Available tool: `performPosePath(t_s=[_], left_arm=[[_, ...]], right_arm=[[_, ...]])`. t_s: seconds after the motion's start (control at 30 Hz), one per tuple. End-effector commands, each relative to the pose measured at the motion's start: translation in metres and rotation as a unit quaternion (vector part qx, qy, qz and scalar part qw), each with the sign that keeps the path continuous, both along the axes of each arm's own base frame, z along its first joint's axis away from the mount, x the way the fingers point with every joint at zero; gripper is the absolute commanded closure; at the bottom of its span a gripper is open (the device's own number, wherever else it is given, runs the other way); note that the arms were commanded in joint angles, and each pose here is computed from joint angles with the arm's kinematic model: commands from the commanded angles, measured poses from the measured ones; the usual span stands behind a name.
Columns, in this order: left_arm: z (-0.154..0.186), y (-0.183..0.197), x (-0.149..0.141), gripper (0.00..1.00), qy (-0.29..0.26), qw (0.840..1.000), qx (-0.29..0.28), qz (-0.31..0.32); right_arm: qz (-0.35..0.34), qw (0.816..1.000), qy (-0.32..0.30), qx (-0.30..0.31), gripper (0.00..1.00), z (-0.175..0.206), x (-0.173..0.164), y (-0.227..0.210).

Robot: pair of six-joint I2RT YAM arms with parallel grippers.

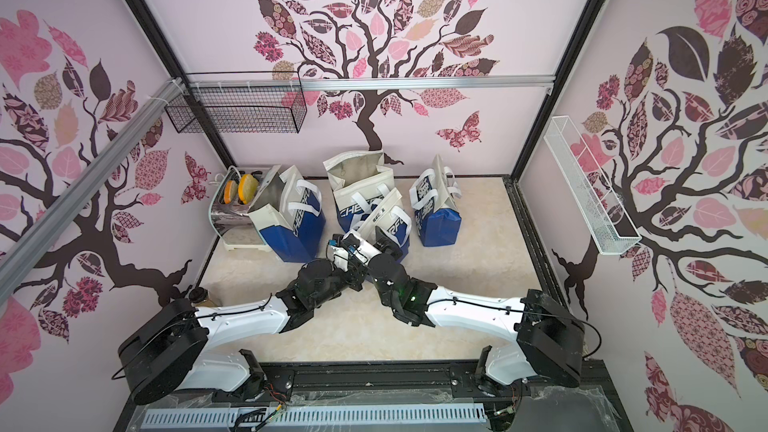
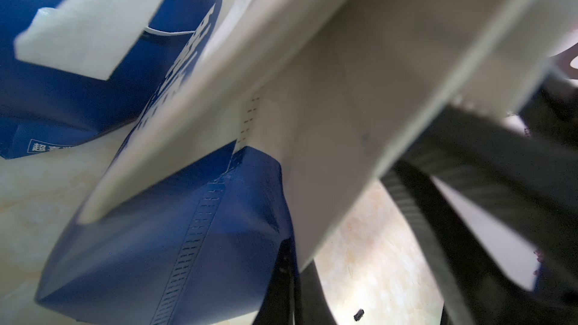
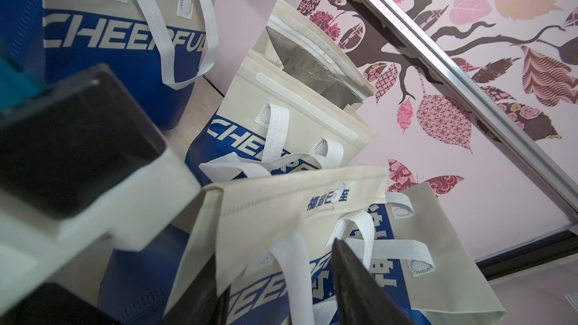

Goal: Open the takeout bag
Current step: Open the takeout bag at the center of the board.

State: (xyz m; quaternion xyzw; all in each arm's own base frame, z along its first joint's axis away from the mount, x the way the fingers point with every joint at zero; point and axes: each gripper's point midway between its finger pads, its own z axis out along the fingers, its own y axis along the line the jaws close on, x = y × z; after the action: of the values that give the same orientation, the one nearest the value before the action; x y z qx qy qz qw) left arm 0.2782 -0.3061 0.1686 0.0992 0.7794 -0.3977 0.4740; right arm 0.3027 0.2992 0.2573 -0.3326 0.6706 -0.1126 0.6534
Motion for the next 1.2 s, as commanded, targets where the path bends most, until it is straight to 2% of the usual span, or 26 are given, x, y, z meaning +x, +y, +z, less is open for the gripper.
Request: performPosePath(t_s=[0.0,0.23,0.47,0.8,1.03,1.17], left_arm=[[0.012,-0.004,-0.002,1.0,-0.012,1.0,-0.006,-0.01],[0.011,-0.001,-0.004,1.0,-0.011,1.0,0.0,-0.011],[0.007,0.001,-0.007,1.0,-0.009,1.0,0.009,-0.012],[0.005,0.003,-0.009,1.0,-0.013,0.999,0.024,-0.017],[0.002,0.007,-0.012,1.0,-0.012,0.999,0.032,-0.017],[-0.002,0.013,-0.013,1.0,-0.008,0.999,0.039,-0.008]], right_arm=[[-0.015,0.999,-0.022,0.021,0.47,0.024,0.008,0.002],[-0.035,0.998,-0.05,0.02,0.53,0.037,0.022,0.003],[-0.033,0.997,-0.064,0.021,0.54,0.046,0.03,0.011],[0.019,0.997,-0.067,-0.015,0.54,0.036,0.033,0.028],[0.05,0.996,-0.064,-0.039,0.99,0.036,0.03,0.032],[0.037,0.995,-0.075,-0.061,1.0,0.044,0.029,0.022]])
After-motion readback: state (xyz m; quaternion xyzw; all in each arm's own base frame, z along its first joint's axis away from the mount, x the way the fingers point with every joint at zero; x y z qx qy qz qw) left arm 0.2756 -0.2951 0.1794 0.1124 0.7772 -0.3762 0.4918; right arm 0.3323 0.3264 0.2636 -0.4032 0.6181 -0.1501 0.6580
